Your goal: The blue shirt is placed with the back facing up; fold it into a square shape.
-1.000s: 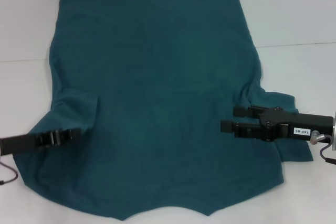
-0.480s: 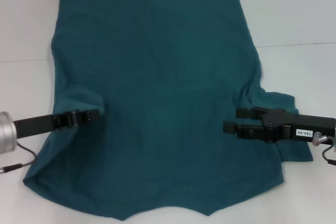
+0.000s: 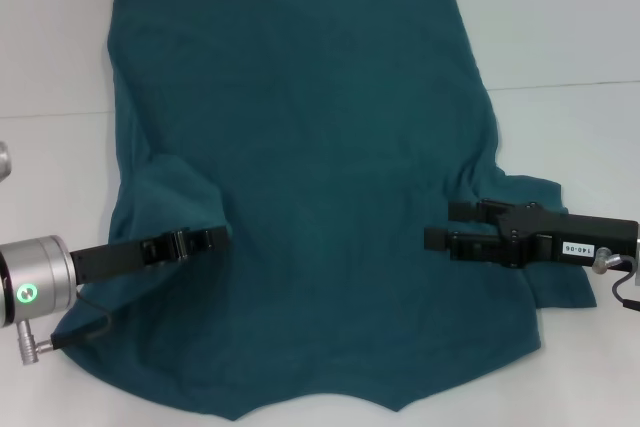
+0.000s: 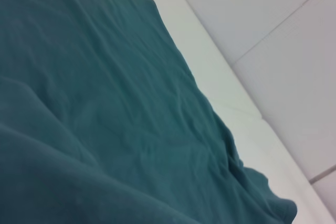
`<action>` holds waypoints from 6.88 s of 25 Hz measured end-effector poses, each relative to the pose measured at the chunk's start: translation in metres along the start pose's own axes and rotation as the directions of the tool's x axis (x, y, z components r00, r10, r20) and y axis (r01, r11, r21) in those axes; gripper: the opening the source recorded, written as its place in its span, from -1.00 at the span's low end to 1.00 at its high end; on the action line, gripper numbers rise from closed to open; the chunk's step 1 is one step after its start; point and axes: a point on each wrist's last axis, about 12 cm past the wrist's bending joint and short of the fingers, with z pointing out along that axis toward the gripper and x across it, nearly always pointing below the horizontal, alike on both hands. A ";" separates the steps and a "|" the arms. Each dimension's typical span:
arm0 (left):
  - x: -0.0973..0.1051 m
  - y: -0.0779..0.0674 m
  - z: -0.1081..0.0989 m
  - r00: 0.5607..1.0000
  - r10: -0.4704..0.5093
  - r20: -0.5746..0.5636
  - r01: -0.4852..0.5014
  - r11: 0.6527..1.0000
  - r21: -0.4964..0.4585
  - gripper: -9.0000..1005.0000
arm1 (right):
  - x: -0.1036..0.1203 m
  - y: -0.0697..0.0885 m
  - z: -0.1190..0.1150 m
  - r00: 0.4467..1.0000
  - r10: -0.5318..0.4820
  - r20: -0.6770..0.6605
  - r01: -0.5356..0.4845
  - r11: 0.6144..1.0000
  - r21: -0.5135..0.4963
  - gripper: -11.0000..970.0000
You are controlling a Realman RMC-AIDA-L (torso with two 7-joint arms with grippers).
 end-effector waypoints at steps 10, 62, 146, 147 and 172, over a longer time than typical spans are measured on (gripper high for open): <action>0.005 0.010 -0.015 0.996 -0.047 0.076 0.048 0.999 -0.017 -0.69 | 0.001 0.000 -0.001 1.000 0.003 0.000 -0.003 1.000 0.006 0.88; 0.046 -0.018 -0.003 0.735 0.676 0.047 -0.666 0.708 0.234 0.76 | -0.009 -0.055 -0.080 0.925 0.377 0.038 -0.353 0.822 0.447 0.88; 0.048 -0.021 -0.001 0.775 0.629 0.053 -0.619 0.742 0.256 0.75 | -0.025 -0.064 -0.076 0.942 0.250 0.223 -0.329 0.813 0.480 -0.97; 0.048 -0.021 -0.001 0.776 0.629 0.053 -0.619 0.742 0.257 0.75 | -0.026 -0.064 -0.075 0.944 0.247 0.220 -0.325 0.816 0.478 -0.97; 0.047 -0.020 0.000 0.777 0.628 0.051 -0.619 0.746 0.247 0.75 | -0.057 -0.054 -0.022 0.975 0.183 0.127 -0.219 0.890 0.400 -0.92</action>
